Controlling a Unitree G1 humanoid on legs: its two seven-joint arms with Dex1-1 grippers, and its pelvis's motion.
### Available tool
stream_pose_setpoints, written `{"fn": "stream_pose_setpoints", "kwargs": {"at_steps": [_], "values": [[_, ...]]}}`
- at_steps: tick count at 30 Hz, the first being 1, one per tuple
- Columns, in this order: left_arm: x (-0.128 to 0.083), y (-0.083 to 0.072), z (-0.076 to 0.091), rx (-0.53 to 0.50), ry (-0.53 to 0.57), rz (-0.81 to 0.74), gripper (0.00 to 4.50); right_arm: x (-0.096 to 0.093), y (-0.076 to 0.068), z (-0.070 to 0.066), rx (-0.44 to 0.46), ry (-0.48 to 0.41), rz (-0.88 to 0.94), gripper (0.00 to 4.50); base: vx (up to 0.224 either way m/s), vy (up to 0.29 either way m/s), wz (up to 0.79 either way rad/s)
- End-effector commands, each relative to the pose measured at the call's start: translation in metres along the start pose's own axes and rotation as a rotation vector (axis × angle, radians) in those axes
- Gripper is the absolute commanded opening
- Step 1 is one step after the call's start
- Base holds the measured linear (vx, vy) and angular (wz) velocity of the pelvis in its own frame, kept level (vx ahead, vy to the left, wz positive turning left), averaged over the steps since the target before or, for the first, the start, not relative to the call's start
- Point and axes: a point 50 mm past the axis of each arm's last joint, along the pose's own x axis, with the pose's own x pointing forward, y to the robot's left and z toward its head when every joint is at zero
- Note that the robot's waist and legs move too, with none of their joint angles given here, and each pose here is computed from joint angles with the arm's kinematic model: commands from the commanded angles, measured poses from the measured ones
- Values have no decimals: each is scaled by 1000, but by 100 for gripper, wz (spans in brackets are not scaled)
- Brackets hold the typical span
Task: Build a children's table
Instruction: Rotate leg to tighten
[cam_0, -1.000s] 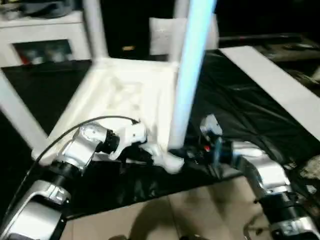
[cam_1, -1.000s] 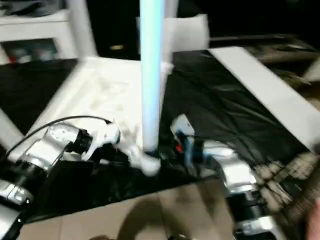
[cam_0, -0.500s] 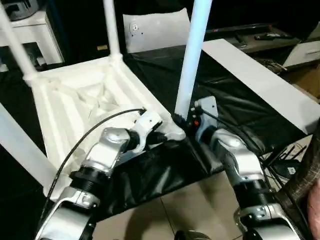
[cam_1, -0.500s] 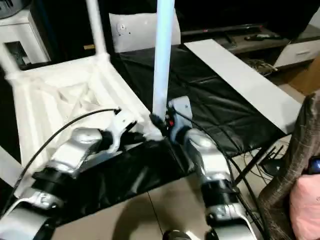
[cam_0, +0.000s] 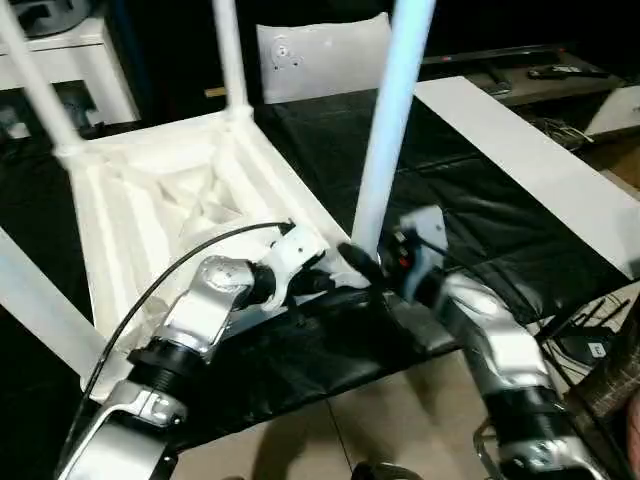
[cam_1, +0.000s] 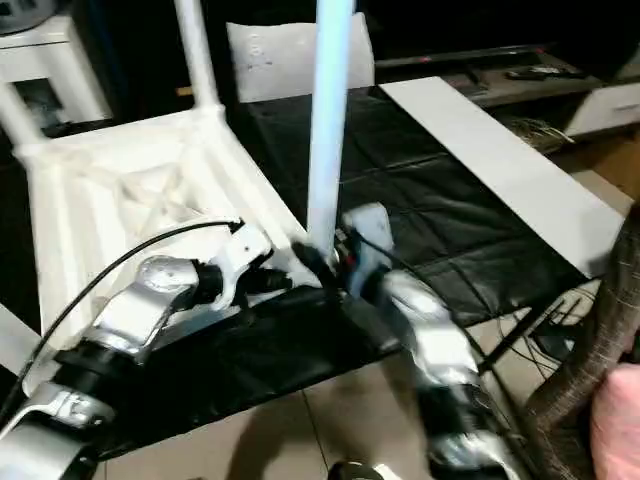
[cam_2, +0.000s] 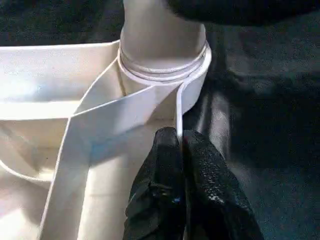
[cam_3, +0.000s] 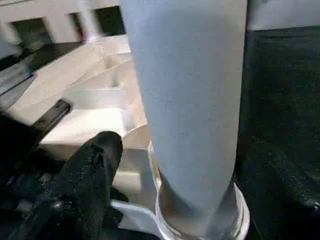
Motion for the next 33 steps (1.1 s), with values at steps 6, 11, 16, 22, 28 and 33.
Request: {"fn": "stream_pose_setpoints", "kwargs": {"at_steps": [6, 11, 16, 22, 28, 33], "values": [[-14, -2, -3, 139, 5, -187, 0, -23, -1, 7, -81, 21, 228, 449, 0, 0, 0], [-23, -7, -8, 214, 41, -344, 0, -31, -3, 12, -103, 56, 346, 449, 0, 0, 0], [-27, -9, -6, 246, 53, -453, 0, -34, -1, 15, -113, 103, 472, 449, 0, 0, 0], [-30, -8, -5, 336, 122, -556, 0, -32, 6, 19, -87, 168, 679, 432, 0, 0, 0], [-25, -11, -4, 361, 135, -603, 0, -27, 7, 19, -60, 201, 754, 380, 0, 0, 0], [-25, -10, -5, 369, 141, -608, 0, -25, 8, 18, -45, 210, 779, 352, 0, 0, 0]]}}
